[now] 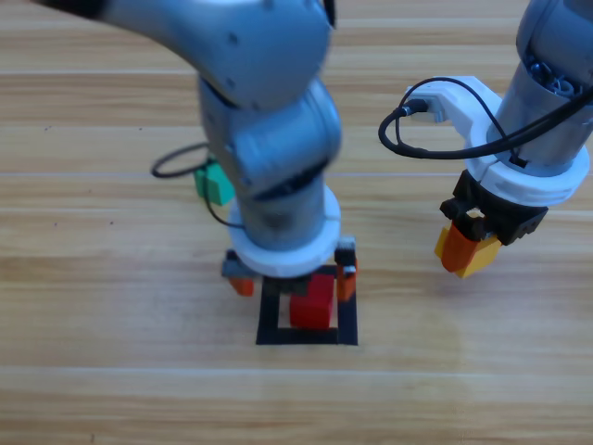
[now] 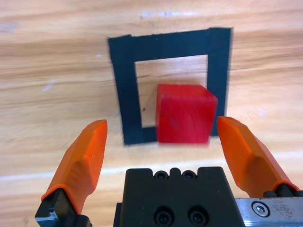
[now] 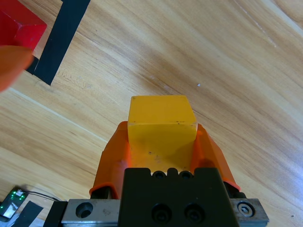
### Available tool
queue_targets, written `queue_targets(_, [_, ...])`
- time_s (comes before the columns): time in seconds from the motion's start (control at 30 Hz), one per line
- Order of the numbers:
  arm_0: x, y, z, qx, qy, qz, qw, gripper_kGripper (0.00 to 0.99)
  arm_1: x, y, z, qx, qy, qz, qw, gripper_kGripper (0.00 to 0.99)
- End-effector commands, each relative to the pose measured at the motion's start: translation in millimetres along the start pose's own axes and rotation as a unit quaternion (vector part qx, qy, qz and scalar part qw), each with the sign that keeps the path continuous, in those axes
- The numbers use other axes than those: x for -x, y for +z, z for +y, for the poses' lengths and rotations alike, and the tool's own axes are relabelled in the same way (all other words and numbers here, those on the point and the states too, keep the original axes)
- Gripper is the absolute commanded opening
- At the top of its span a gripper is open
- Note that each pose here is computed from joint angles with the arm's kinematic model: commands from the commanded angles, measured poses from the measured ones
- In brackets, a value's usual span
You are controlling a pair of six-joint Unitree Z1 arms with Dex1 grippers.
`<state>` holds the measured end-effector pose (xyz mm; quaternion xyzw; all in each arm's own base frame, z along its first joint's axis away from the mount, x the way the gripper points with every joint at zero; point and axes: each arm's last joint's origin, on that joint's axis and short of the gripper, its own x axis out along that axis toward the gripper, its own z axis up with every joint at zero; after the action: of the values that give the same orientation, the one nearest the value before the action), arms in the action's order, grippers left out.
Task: Stack the blocks in the rectangular block: red at the bottom, yellow in the middle, green on top
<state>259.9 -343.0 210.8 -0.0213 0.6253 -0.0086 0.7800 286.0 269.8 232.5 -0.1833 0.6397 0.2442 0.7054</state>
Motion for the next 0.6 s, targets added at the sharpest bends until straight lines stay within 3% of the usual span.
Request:
queue_targets(0.03, [104.1,-10.5,34.7,0.003,-0.071,-0.073,0.995,0.99,6.1,-4.4,10.5,0.006,-0.009,-0.013,1.0,0.189])
queue_targets(0.17, [163.4,-15.9,75.3,0.013,-0.116,-0.117,0.986,0.99,9.1,-4.6,12.4,0.003,-0.008,-0.018,1.0,0.189])
queue_targets(0.27, [180.1,-15.8,106.7,0.012,-0.12,-0.132,0.984,0.99,11.1,-5.4,19.0,0.007,-0.006,-0.023,1.0,0.189])
queue_targets(0.5, [153.3,12.3,144.0,-0.07,-0.083,-0.139,0.984,0.99,29.5,-9.9,53.4,-0.002,-0.007,-0.058,0.998,0.189])
queue_targets(0.6, [146.0,14.4,158.8,-0.113,-0.075,-0.153,0.979,0.99,32.8,-5.6,58.8,-0.057,-0.008,-0.054,0.997,0.189])
